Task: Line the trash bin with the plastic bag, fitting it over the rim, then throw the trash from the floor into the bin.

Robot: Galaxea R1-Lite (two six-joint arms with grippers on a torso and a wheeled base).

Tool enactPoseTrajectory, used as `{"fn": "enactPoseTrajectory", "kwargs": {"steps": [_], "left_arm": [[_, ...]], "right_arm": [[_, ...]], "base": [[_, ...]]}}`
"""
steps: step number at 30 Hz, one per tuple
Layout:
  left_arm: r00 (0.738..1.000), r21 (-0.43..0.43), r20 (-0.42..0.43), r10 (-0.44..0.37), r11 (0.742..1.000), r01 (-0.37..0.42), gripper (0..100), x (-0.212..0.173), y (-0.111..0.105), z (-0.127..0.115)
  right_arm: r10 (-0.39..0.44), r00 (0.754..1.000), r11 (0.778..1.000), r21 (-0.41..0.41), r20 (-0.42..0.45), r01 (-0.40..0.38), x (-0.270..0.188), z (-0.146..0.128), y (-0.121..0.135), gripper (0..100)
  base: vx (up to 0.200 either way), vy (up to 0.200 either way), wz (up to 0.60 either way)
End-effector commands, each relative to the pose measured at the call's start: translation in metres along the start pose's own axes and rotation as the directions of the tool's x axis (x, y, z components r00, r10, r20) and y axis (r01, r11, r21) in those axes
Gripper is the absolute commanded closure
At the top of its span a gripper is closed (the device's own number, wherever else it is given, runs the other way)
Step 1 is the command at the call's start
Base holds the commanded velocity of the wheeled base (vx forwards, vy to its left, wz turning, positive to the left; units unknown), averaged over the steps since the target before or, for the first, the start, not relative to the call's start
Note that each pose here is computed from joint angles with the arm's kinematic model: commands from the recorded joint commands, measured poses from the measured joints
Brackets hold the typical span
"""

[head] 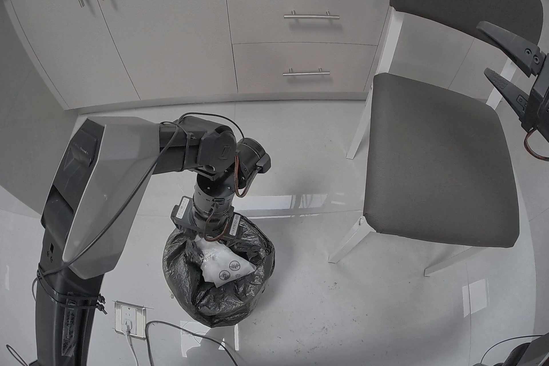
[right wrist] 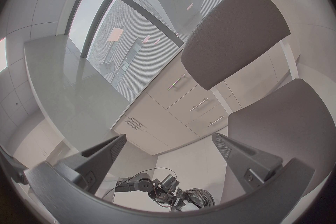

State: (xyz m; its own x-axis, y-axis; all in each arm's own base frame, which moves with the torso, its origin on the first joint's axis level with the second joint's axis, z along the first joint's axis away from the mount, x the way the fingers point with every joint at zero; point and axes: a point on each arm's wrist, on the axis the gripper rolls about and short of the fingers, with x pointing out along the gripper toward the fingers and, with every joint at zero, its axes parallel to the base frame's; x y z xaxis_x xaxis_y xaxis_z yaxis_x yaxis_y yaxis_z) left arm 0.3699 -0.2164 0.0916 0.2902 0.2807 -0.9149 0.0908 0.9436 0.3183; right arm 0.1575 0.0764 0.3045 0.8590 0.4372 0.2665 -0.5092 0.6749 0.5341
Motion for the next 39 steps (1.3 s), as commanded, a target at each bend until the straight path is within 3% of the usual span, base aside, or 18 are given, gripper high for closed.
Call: {"fn": "enactPoseTrajectory", "kwargs": {"steps": [1,10,11,28,39], "left_arm": [[1.0,-0.011,0.0,0.001,1.0,-0.001,0,-0.001,0.0,-0.001],[1.0,-0.08,0.016,-0.005,0.997,0.006,0,-0.012,0.0,-0.003],[1.0,-0.081,0.015,-0.004,0.997,0.005,100,-0.013,0.0,-0.003],[0.994,-0.053,-0.089,0.064,0.996,-0.069,100,0.045,-0.011,-0.003],[0.997,-0.077,-0.061,0.049,0.996,-0.053,100,0.071,-0.022,0.002]], "right_arm": [[0.0,1.0,1.0,0.001,-0.002,0.0,0.0,0.0,0.0,0],[-0.003,1.0,1.0,-0.001,-0.009,0.003,0.002,-0.002,-0.001,0],[-0.003,1.0,1.0,-0.001,-0.009,0.003,0.002,-0.002,-0.001,0],[0.011,1.0,1.0,-0.001,-0.024,-0.011,0.0,-0.004,-0.003,0],[0.009,1.0,1.0,-0.002,-0.024,-0.009,0.0,-0.004,-0.003,0]], "base": [[0.0,0.0,0.0],[0.0,0.0,0.0],[0.0,0.0,0.0],[0.0,0.0,0.0],[0.0,0.0,0.0]]}}
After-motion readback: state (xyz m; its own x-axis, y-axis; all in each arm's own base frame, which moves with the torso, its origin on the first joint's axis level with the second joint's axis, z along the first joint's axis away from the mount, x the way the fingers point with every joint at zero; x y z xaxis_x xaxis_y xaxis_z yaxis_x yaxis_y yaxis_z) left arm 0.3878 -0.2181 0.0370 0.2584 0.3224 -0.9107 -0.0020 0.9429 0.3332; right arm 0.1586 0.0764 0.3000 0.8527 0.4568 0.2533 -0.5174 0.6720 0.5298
